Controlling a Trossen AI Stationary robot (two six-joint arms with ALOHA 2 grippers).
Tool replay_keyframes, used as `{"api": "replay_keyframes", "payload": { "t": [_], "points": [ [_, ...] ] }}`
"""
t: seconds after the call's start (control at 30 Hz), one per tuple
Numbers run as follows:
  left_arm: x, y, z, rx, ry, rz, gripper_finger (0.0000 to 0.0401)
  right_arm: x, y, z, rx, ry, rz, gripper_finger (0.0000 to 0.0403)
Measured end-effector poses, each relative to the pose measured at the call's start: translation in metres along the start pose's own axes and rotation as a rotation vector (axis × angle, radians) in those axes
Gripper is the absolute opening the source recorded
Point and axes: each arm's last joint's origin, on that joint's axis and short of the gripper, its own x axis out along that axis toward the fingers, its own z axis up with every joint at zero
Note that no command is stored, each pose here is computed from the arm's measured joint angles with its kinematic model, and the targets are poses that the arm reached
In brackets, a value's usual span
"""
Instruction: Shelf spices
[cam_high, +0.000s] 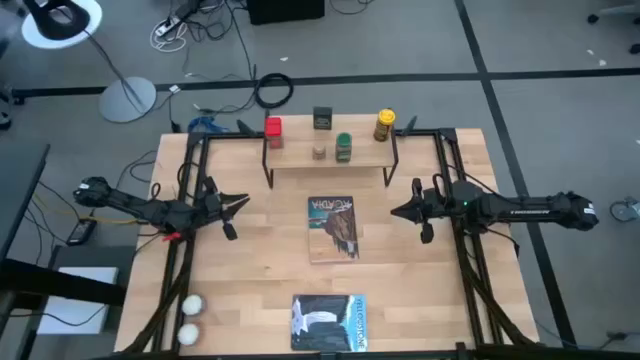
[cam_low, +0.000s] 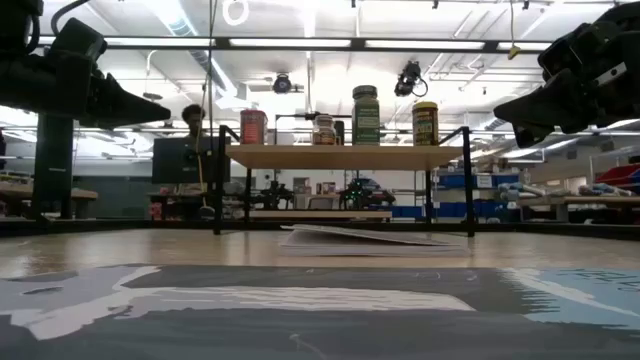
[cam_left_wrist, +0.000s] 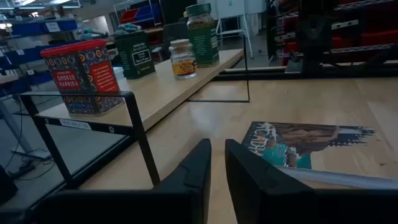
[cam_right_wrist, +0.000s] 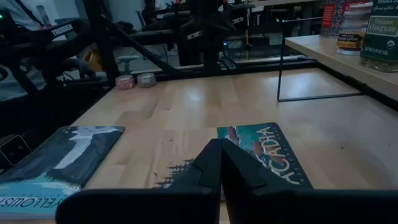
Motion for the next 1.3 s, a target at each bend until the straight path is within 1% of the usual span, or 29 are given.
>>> {"api": "replay_keyframes", "payload": {
  "t": [1.03, 1.07, 1.1, 1.17, 1.23, 1.3],
  "points": [
    [0.000, 0.000, 0.000, -0.004, -0.001, 0.000, 0.0051, 0.000, 0.000, 0.000, 0.000, 0.000, 0.000, 0.0007],
    [0.000, 0.000, 0.001, -0.017, -0.006, 0.001, 0.0051, 0.000, 0.000, 0.000, 0.000, 0.000, 0.000, 0.0007],
    [0.000, 0.000, 0.002, -0.060, -0.017, 0.000, 0.0051, 0.000, 0.000, 0.000, 0.000, 0.000, 0.000, 0.0007],
    [0.000, 0.000, 0.007, -0.209, -0.054, -0.015, 0.0051, 0.000, 0.000, 0.000, 0.000, 0.000, 0.000, 0.0007],
    [-0.001, 0.001, 0.017, -0.381, -0.135, -0.051, 0.0051, 0.000, 0.000, 0.000, 0.000, 0.000, 0.000, 0.0007],
    [-0.003, 0.002, 0.027, -0.498, -0.223, -0.110, 0.0051, 0.000, 0.000, 0.000, 0.000, 0.000, 0.000, 0.0007]
  ]
}}
